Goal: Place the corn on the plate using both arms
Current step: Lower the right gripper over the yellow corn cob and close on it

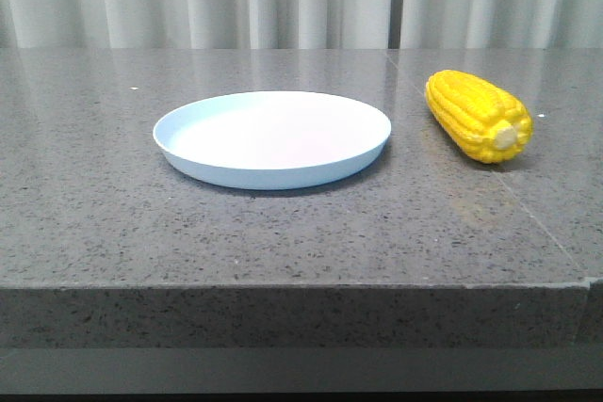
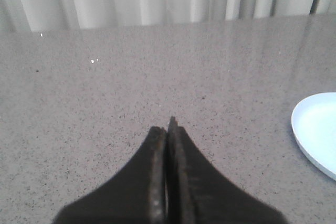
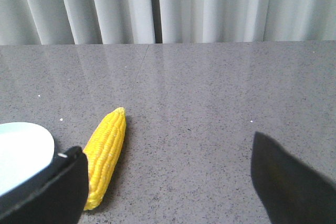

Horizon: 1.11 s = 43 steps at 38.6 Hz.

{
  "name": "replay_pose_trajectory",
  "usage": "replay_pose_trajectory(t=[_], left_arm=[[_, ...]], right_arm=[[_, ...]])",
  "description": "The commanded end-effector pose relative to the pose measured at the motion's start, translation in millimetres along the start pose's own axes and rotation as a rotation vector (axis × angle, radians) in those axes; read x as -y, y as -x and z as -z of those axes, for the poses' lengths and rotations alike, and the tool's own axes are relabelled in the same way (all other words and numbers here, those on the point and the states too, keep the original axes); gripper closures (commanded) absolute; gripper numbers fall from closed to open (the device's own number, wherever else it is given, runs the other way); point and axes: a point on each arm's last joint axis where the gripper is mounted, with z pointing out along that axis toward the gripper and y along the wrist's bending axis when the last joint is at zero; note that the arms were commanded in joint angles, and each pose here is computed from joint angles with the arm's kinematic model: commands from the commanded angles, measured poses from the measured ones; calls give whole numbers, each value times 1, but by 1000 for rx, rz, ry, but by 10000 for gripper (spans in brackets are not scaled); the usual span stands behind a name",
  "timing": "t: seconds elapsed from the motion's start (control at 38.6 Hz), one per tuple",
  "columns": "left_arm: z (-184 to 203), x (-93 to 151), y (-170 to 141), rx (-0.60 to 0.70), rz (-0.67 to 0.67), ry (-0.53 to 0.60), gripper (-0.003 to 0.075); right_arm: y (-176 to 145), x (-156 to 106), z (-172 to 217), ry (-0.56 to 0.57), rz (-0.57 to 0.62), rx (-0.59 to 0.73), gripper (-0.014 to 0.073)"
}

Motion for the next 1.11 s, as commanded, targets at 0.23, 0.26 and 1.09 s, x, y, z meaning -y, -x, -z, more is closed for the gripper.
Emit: replay_pose_trajectory(t=[0.23,0.26,1.09], left_arm=[[36,0,-30,282,1,-2,741],[38,0,-31,290,1,-2,741],[40,-1,-37,291,2,0,741]], right_arm=[[17,0,2,-7,5,99,-52],[17,0,2,-7,5,99,-52],[48,-8,-135,56,-178,-429,3]])
